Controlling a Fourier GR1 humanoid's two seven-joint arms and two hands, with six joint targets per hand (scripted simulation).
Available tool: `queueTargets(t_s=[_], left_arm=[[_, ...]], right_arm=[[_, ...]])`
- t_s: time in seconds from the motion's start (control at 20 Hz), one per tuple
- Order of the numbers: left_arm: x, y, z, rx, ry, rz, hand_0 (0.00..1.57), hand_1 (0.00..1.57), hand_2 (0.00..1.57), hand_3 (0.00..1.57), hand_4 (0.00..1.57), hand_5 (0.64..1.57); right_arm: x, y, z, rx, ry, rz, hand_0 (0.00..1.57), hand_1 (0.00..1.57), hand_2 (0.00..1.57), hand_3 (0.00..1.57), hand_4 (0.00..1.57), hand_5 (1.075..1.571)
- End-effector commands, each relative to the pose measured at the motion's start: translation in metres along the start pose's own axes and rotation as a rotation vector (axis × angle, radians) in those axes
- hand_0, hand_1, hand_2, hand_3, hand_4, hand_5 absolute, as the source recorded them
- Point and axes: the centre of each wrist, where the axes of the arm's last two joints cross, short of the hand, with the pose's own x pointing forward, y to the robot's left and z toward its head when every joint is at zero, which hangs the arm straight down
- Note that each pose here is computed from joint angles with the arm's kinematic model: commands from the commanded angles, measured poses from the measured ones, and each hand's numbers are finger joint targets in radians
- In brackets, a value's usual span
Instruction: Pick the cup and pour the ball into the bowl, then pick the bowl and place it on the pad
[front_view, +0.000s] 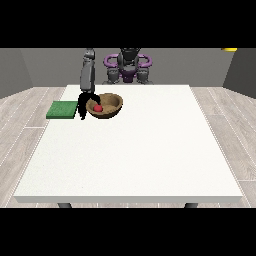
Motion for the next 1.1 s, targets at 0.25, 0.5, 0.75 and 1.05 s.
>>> queueTargets(t_s=[0.25, 0.5, 0.75, 1.05], left_arm=[[0.010, 0.001, 0.001, -0.020, -0.053, 0.030, 0.00, 0.00, 0.00, 0.00, 1.07, 1.523], [0.010, 0.016, 0.003, -0.011, -0.030, 0.027, 0.00, 0.00, 0.00, 0.00, 1.16, 1.527], [-0.025, 0.043, 0.021, 0.043, 0.093, 0.049, 0.00, 0.00, 0.00, 0.00, 1.19, 1.528], [-0.045, 0.067, 0.043, 0.130, 0.127, 0.011, 0.00, 0.00, 0.00, 0.00, 1.20, 1.537]], right_arm=[[-0.012, -0.075, 0.032, -0.212, 0.234, 0.283, 1.57, 1.57, 1.57, 1.57, 0.90, 1.495], [0.017, -0.077, 0.008, -0.243, 0.202, 0.359, 1.57, 1.57, 1.57, 1.29, 0.99, 1.542], [0.051, -0.078, -0.012, -0.238, 0.272, 0.460, 1.57, 1.57, 1.57, 1.11, 1.03, 1.548], [0.125, -0.082, -0.057, -0.173, 0.309, 0.547, 1.57, 1.57, 1.57, 0.87, 1.06, 1.556]])
